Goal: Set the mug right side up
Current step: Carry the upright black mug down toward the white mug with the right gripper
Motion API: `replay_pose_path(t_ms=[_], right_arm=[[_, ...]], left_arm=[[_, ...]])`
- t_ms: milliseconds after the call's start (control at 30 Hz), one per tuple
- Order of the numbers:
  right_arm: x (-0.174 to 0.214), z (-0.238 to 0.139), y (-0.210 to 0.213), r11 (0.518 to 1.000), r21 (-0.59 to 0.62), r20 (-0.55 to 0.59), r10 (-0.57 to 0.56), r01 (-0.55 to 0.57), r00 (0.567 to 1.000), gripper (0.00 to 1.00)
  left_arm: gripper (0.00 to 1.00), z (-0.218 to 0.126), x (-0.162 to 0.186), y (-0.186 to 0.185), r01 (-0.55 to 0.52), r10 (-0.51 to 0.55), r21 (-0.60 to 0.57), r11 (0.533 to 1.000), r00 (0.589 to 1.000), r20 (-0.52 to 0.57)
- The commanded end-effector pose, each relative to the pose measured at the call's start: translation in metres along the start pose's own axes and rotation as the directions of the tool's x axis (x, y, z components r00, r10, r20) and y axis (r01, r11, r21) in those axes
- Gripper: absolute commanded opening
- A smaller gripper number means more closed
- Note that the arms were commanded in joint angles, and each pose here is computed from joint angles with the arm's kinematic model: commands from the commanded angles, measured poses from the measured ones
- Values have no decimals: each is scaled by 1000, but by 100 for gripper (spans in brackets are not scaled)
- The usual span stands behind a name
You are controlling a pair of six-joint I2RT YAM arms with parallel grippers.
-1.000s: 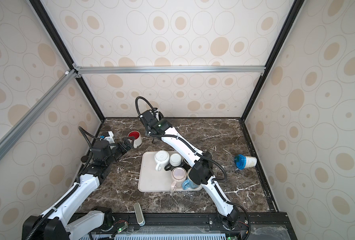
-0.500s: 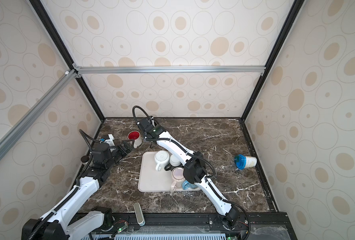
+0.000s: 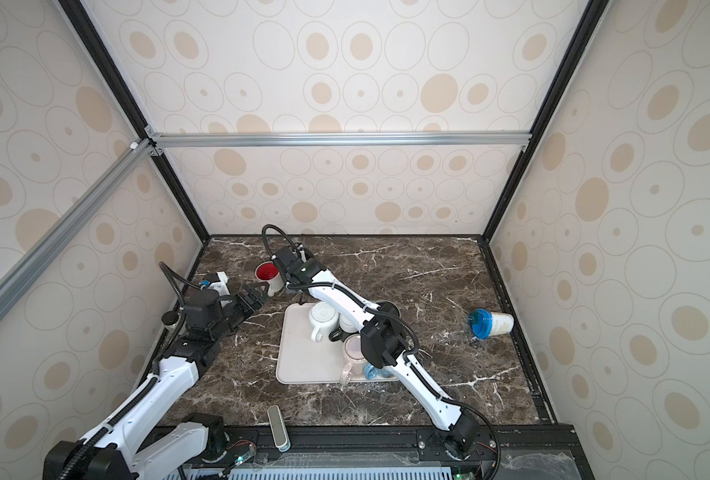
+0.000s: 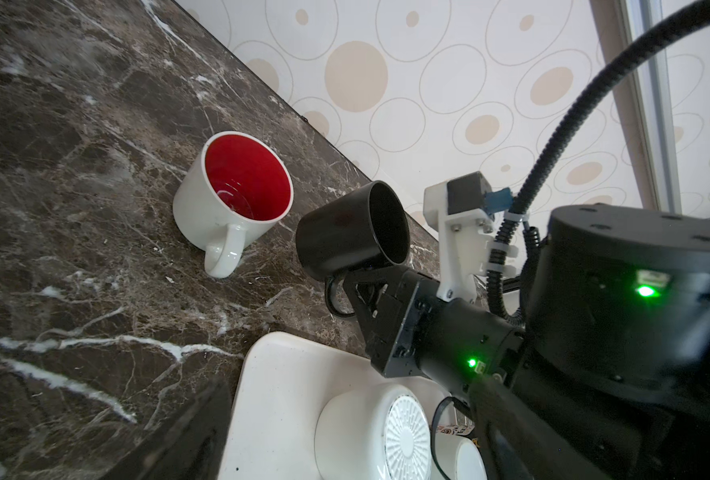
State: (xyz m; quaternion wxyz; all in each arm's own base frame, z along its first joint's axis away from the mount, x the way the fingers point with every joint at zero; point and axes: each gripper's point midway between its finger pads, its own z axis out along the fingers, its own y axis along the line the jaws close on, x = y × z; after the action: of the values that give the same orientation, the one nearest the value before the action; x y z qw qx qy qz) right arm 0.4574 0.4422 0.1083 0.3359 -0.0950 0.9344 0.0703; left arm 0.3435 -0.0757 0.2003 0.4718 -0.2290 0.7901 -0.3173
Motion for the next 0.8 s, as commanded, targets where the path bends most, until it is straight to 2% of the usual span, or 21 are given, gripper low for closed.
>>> replay_pose_path(t_ms=[0,767], right_arm=[[-29,-15,14,1000,-21,118,16,-13,993,0],[-15,7,16,999,30,129,5,-9,992,0]], left_arm=[[91,-3,-5,-3,-1,1,17,1000,1000,18],[91,4,8,7,-11,11,6,1000,1000,-25]])
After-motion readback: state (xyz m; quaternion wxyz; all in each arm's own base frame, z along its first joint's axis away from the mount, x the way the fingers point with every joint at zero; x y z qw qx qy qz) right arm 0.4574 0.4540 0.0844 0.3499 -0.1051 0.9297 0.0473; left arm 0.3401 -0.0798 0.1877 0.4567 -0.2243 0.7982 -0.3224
